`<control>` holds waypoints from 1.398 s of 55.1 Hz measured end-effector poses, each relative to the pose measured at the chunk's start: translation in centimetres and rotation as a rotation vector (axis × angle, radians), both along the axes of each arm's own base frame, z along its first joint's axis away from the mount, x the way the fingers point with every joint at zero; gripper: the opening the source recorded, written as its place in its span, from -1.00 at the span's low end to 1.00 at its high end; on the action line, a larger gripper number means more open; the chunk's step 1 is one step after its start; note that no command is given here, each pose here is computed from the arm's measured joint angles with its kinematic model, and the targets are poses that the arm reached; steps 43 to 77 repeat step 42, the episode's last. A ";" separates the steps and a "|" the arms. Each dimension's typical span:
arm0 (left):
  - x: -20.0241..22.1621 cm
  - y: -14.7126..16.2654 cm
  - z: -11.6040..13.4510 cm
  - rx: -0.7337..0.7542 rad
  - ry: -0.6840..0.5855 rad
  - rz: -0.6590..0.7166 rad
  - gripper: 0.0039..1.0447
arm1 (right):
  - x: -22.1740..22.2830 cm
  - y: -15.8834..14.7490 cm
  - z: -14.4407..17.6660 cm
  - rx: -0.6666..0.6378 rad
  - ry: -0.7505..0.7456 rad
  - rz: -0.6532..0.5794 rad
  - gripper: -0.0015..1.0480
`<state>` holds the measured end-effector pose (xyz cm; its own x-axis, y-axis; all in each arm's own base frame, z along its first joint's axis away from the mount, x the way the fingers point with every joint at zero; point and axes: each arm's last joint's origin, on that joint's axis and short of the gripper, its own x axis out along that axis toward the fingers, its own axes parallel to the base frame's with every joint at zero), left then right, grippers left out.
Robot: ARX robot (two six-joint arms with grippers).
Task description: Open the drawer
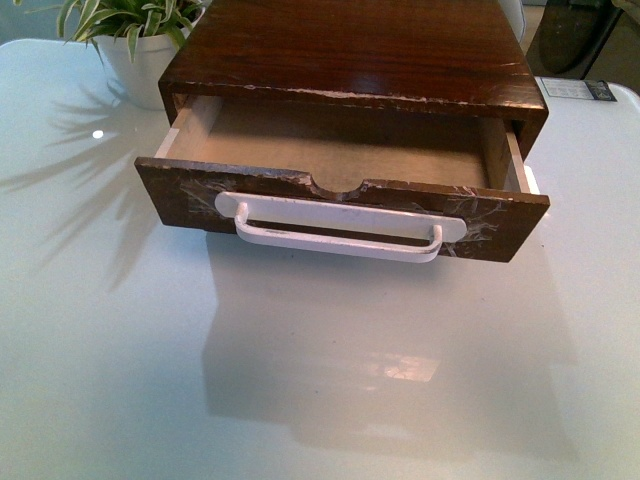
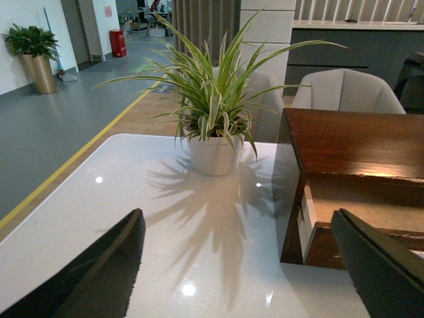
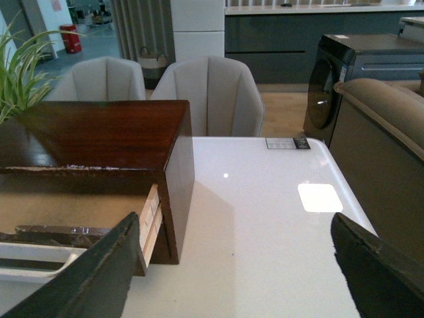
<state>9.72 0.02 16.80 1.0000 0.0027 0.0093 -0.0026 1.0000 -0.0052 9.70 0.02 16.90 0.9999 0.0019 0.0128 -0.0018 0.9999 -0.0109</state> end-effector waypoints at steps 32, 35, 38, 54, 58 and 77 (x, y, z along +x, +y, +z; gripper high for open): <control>0.0 0.0 0.0 0.001 0.000 0.000 0.84 | 0.0 0.0 0.0 0.001 0.000 0.000 0.83; 0.0 0.0 0.0 0.001 0.000 0.000 0.84 | 0.0 0.0 0.0 0.001 0.000 0.000 0.83; 0.0 0.0 0.0 0.001 0.000 0.000 0.84 | 0.0 0.0 0.0 0.001 0.000 0.000 0.83; 0.0 0.0 0.0 0.001 0.000 0.000 0.84 | 0.0 0.0 0.0 0.001 0.000 0.000 0.83; 0.0 0.0 0.0 0.001 0.000 0.000 0.84 | 0.0 0.0 0.0 0.001 0.000 0.000 0.83; 0.0 0.0 0.0 0.001 0.000 0.000 0.84 | 0.0 0.0 0.0 0.001 0.000 0.000 0.83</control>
